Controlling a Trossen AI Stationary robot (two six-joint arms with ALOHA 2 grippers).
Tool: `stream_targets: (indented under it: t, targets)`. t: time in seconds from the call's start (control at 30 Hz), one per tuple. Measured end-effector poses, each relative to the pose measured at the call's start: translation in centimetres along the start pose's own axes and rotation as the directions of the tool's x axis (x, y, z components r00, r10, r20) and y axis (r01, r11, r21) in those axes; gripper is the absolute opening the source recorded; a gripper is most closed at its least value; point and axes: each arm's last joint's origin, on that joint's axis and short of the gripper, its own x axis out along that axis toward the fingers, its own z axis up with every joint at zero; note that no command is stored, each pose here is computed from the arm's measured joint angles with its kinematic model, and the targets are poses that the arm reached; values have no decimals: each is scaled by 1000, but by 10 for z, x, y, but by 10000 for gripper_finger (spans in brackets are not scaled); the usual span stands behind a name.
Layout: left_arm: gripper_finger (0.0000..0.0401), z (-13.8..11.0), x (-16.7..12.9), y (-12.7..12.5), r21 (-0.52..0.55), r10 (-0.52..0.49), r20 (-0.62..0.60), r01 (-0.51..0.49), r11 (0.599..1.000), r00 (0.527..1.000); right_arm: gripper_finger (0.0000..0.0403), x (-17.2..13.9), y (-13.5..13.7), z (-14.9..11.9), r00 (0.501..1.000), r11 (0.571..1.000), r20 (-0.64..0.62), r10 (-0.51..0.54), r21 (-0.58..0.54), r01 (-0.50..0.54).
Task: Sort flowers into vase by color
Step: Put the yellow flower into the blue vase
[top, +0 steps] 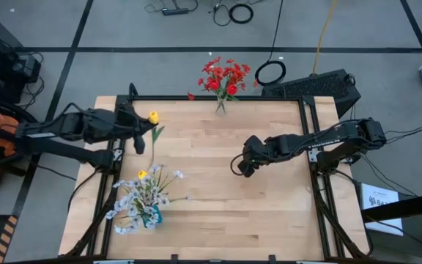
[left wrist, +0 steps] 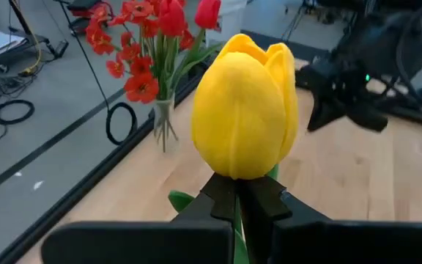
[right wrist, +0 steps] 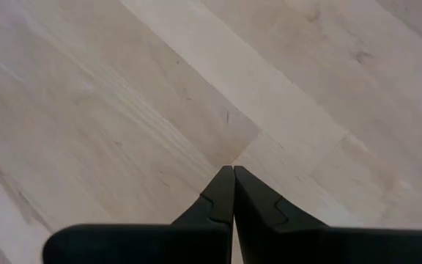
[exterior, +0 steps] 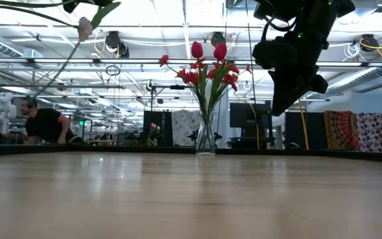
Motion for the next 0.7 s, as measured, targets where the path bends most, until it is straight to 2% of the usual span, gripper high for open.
stream_targets:
  t: [0.2, 0.3, 0.43, 0.6, 0.7]
  targets:
    - [8, -9, -31, 15, 4, -24, -10, 24, 1000, 1000, 0, -2, 7, -4, 999, 994, 14, 35, 103, -36]
    - [8, -12, -54, 22, 3, -133, 50, 133, 991, 990, 0, -3, 11, -6, 998, 985, 22, 55, 161, -58]
    - [8, -23, -80, 32, 19, -298, 124, 298, 954, 946, 0, -4, 16, -10, 996, 970, 30, 79, 227, -84]
    - [8, -48, -83, 37, -12, -397, 177, 405, 914, 901, 0, -6, 22, -11, 993, 943, 63, 103, 311, -118]
    - [8, -61, -75, 34, 24, -472, 224, 480, 877, 853, 0, -5, 25, -12, 991, 929, 90, 102, 349, -127]
